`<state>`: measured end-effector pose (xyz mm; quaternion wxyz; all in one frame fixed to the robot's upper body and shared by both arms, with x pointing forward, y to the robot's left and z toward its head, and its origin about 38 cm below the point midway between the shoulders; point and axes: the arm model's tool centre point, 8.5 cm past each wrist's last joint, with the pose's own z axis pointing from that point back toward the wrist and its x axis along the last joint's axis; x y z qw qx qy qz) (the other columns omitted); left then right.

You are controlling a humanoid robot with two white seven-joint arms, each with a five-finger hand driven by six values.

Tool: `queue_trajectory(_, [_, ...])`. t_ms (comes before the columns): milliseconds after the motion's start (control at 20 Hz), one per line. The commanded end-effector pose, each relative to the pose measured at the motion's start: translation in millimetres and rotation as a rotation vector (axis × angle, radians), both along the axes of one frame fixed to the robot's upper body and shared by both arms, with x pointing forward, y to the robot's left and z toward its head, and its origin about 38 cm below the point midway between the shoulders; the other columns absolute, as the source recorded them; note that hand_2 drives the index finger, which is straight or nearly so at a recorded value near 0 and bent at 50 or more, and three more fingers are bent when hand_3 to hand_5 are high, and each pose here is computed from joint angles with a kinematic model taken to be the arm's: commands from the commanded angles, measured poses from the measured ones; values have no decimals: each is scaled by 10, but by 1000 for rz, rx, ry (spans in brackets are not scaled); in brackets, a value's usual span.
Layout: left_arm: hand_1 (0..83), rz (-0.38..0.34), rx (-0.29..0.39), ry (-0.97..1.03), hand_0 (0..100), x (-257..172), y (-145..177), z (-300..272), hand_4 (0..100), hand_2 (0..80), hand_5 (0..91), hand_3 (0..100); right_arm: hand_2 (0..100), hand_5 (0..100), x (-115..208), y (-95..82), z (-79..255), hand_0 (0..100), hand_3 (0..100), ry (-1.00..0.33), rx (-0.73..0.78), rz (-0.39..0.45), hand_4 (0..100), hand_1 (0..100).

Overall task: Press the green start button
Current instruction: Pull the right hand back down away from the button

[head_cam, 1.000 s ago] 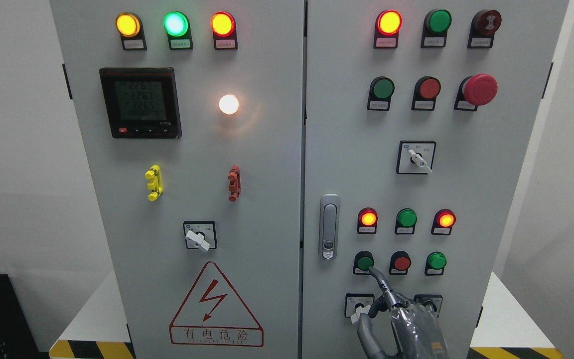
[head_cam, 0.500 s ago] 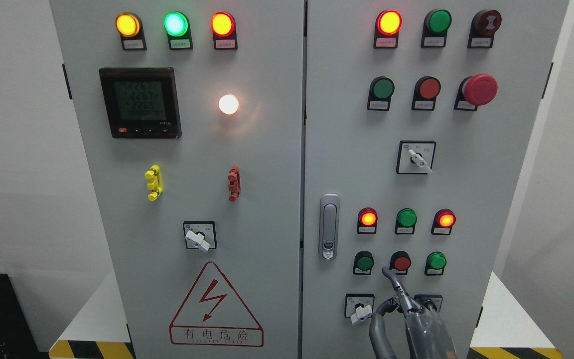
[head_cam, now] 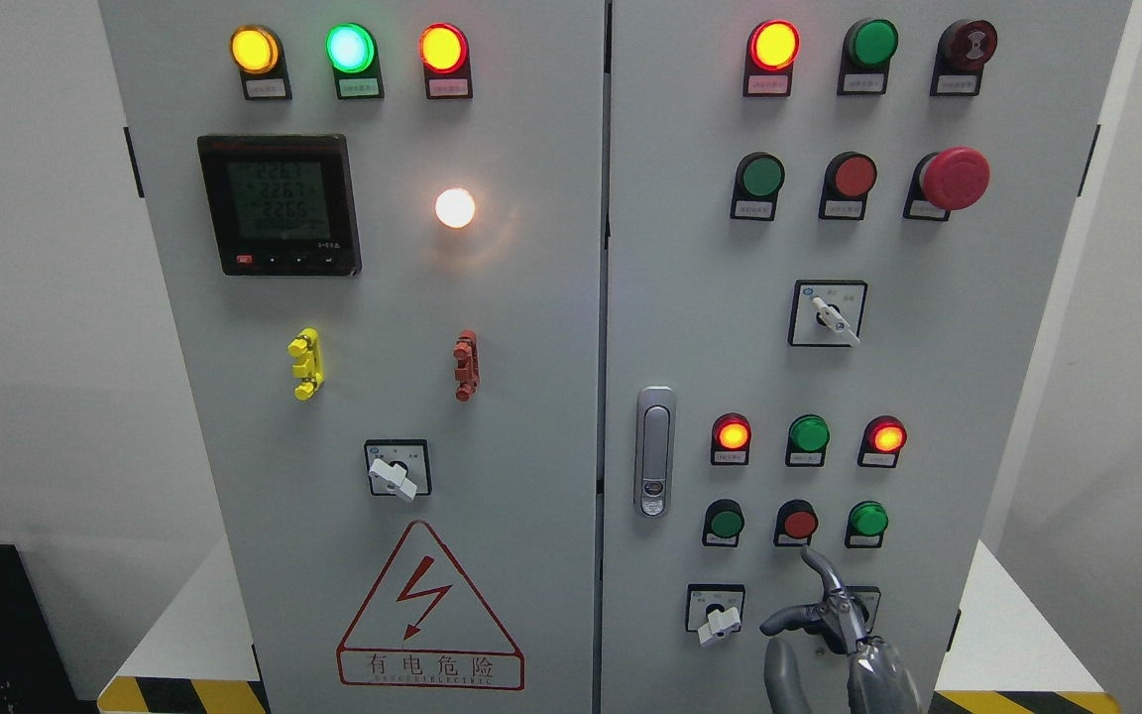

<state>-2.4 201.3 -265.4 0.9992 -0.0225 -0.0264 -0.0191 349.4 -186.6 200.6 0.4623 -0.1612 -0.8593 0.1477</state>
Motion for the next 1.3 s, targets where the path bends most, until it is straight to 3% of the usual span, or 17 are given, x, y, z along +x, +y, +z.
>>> queue_trajectory(0, [556, 0, 0, 0, 120, 0, -1, 0, 0, 0, 0, 0, 0, 152, -193, 87, 13, 672, 292, 10, 112, 109, 279, 243])
queue_trajectory(150, [556, 0, 0, 0, 120, 0, -1, 0, 0, 0, 0, 0, 0, 3, -291, 64, -32, 625, 162, 40, 209, 172, 123, 231])
queue_trajectory(350, [556, 0, 0, 0, 120, 0, -1, 0, 0, 0, 0, 0, 0, 0, -343, 41, -57, 550, 70, 70, 277, 194, 0, 236])
queue_trajectory(600, [556, 0, 0, 0, 120, 0, -1, 0, 0, 0, 0, 0, 0, 0, -355, 38, -50, 508, 0, 112, 364, 248, 0, 217])
queue_trajectory(850, [556, 0, 0, 0, 120, 0, -1, 0, 0, 0, 0, 0, 0, 0, -365, 93, -52, 458, 0, 122, 396, 307, 0, 190])
queue_trajectory(1250, [556, 0, 0, 0, 120, 0, -1, 0, 0, 0, 0, 0, 0, 0, -400, 93, -96, 393, 0, 138, 396, 308, 0, 170])
